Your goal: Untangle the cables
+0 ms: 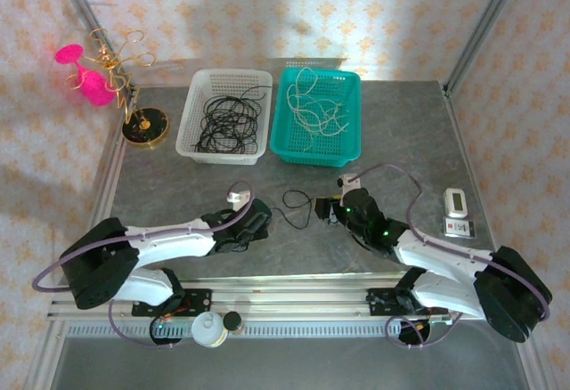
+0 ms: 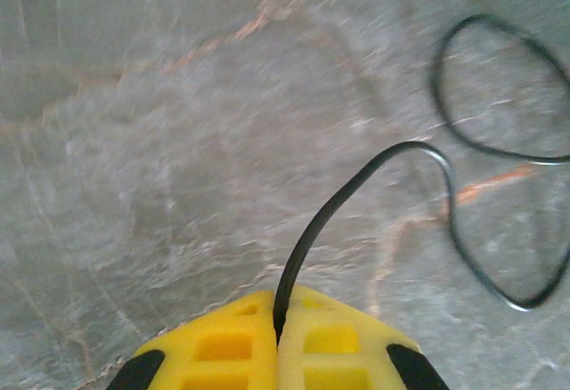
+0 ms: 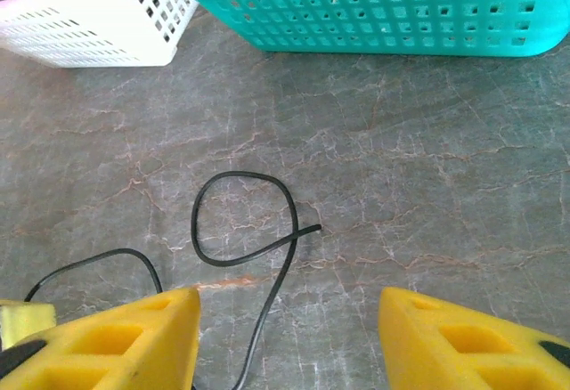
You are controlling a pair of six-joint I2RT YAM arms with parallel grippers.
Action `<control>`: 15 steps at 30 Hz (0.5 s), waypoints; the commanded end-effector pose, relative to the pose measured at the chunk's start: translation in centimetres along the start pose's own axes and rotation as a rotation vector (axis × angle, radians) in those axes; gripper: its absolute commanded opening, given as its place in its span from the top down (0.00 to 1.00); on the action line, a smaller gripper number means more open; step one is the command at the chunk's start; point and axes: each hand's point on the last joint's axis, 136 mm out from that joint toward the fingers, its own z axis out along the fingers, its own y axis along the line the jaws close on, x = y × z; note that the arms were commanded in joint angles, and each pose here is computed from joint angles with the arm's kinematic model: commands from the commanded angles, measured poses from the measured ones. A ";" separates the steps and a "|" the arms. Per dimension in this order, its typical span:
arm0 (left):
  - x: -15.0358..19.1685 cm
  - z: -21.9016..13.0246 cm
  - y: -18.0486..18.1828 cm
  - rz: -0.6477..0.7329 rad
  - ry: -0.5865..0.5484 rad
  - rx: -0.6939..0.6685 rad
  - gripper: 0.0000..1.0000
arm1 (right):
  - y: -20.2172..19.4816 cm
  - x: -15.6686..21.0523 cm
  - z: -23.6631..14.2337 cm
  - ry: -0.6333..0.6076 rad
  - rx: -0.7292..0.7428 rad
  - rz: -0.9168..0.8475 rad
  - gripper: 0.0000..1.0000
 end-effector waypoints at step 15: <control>-13.5 -18.6 -7.5 0.483 -0.544 0.105 1.00 | 1.6 -7.5 -1.9 -0.144 -0.211 0.062 0.47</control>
